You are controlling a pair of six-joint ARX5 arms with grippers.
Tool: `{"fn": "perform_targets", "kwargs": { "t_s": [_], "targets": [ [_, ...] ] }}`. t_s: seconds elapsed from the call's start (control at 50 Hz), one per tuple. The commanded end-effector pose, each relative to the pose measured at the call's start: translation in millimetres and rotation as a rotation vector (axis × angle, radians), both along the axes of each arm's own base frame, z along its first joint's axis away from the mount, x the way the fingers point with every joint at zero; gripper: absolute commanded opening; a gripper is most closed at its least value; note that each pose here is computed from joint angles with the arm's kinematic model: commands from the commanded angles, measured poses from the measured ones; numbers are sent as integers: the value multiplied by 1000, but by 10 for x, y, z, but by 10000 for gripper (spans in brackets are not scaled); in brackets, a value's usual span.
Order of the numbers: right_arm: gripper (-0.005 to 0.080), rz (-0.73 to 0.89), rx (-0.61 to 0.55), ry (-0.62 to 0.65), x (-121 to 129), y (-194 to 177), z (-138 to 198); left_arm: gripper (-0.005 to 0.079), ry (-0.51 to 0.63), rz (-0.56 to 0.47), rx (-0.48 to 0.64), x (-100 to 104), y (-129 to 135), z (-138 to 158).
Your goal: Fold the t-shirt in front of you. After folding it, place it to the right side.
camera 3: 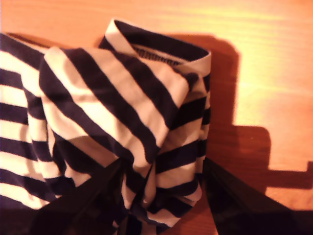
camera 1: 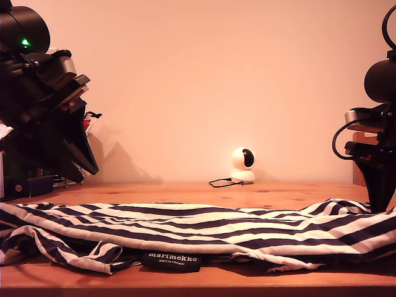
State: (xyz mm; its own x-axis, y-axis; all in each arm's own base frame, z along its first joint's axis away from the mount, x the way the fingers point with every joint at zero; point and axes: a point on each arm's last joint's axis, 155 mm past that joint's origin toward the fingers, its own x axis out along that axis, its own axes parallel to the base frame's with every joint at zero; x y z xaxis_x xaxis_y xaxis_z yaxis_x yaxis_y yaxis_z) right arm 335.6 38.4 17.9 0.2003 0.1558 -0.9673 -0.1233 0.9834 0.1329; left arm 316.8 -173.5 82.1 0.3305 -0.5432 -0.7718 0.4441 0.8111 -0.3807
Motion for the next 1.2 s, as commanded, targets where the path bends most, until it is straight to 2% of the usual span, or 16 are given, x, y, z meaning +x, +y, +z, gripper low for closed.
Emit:
{"fn": "perform_targets", "kwargs": {
  "t_s": [0.0, 0.36, 1.04, 1.14, 1.18],
  "targets": [
    [468, -13, 7, 18, 7, -48, -58, 256, -11, -3, -9, 18, -24, 52],
    [468, -50, 176, 170, -192, 155, -327, 256, -11, -4, -12, 16, -29, 55],
    [467, -10, 562, 168, -150, 847, 14, 254, -57, -11, -70, 98, -238, 162],
    [425, -9, 586, 171, -149, 911, 43, 254, -43, -17, -79, 87, -316, 122],
    [361, -11, 586, 173, -151, 914, 43, 253, -42, -27, -79, 79, -351, 104]
  ]
}}
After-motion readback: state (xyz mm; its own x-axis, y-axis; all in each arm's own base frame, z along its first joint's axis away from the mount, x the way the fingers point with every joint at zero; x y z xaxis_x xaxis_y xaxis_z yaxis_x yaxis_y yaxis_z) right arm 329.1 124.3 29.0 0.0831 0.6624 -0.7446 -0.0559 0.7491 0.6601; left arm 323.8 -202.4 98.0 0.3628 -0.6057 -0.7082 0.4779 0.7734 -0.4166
